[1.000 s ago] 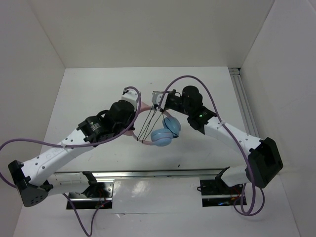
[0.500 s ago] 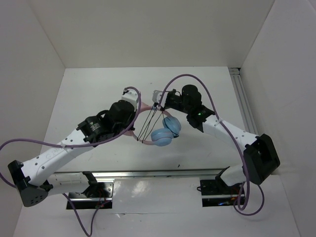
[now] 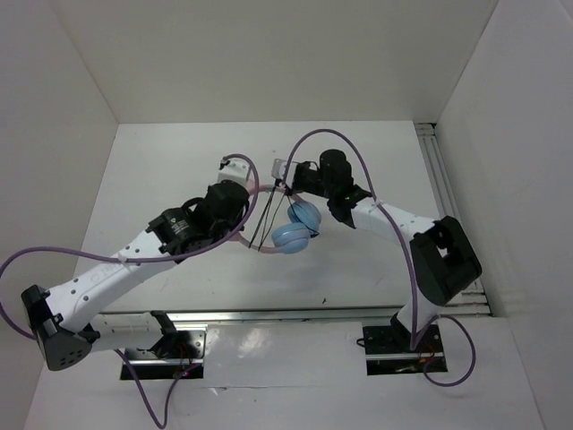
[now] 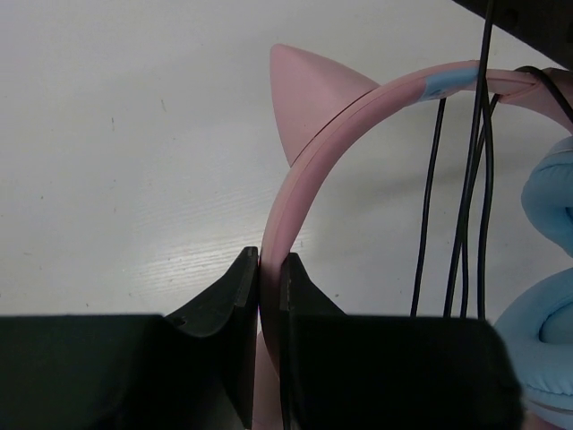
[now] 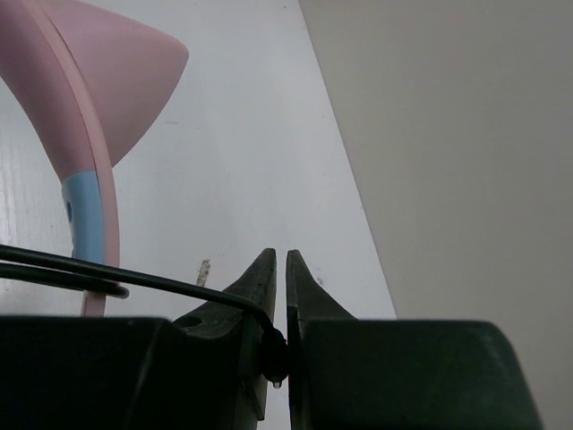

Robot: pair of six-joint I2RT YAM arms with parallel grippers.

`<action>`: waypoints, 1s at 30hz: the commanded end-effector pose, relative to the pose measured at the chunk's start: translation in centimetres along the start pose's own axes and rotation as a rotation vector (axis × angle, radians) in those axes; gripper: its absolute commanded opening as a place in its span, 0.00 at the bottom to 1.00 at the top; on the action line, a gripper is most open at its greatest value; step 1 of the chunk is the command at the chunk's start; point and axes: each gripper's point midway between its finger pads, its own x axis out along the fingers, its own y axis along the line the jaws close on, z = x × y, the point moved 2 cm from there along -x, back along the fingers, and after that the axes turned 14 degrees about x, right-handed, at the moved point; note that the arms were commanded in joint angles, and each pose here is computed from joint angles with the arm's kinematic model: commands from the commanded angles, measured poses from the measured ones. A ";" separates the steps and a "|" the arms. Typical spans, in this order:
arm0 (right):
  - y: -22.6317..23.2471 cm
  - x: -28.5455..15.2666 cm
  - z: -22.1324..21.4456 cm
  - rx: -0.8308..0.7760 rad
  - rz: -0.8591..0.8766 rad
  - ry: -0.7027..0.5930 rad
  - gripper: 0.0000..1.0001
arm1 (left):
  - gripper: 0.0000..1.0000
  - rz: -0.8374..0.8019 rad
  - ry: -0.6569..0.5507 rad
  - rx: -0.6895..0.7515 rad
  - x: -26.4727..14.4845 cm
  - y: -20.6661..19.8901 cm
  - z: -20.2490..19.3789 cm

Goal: Wrap the headphones

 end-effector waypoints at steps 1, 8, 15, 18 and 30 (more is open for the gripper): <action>-10.0 -1.8 -0.4 -0.010 -0.288 -0.012 0.00 | 0.00 -0.029 0.087 0.049 -0.3 -0.7 -2.5; -10.3 1.4 -2.9 0.029 -0.200 0.015 0.00 | 0.00 0.105 0.122 -0.026 2.3 -0.3 -4.5; -9.1 6.6 -8.2 0.117 -0.145 0.078 0.00 | 0.00 0.067 0.168 -0.020 5.8 -1.9 -7.5; -8.0 7.9 -9.0 0.113 -0.138 0.073 0.00 | 0.00 0.085 0.191 -0.040 6.8 -2.3 -9.1; -6.6 12.9 -9.9 0.148 -0.168 0.092 0.00 | 0.00 0.180 0.261 -0.150 8.6 0.3 -13.2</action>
